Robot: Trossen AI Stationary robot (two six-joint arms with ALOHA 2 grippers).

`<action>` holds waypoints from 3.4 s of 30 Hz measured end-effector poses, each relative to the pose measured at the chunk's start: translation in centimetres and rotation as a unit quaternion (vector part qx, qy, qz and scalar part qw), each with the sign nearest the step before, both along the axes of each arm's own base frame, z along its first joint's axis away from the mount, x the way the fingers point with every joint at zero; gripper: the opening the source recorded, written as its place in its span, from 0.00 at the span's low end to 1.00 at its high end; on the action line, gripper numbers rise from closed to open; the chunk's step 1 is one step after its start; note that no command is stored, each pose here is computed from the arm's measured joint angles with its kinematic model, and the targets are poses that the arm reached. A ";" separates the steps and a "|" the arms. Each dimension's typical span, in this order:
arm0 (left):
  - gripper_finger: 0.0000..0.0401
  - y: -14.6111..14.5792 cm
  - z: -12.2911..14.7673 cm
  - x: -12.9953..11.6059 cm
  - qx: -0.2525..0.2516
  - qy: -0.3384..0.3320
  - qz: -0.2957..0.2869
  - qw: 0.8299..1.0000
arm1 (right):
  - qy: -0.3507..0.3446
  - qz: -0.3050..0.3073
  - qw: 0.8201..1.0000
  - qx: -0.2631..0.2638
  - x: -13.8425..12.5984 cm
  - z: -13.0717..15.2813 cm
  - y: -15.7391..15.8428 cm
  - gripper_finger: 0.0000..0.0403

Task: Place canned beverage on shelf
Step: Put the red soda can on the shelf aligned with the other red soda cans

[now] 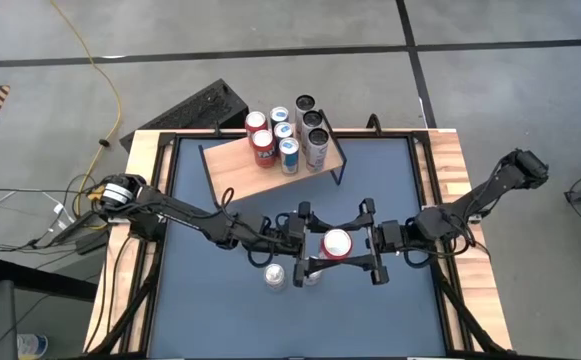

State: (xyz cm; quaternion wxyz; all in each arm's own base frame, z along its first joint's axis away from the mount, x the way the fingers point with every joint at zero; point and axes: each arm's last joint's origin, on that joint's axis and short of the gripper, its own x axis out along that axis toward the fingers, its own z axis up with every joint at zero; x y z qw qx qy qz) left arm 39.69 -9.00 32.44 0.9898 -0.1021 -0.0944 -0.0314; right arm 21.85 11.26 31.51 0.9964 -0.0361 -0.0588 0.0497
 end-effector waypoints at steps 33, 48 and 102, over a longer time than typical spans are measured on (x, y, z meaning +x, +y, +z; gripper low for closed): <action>0.77 0.7 1.1 -2.3 0.021 -0.022 0.099 0.995 | 0.025 0.000 0.999 -0.022 -7.0 3.9 2.1 0.94; 0.77 3.1 -3.2 -9.1 0.045 -0.036 0.309 0.949 | 0.038 0.004 0.999 -0.019 -8.8 3.4 4.2 0.94; 0.77 14.4 -10.7 -16.0 0.048 -0.075 0.248 0.965 | 0.049 0.009 0.999 0.000 -8.9 3.2 4.4 0.94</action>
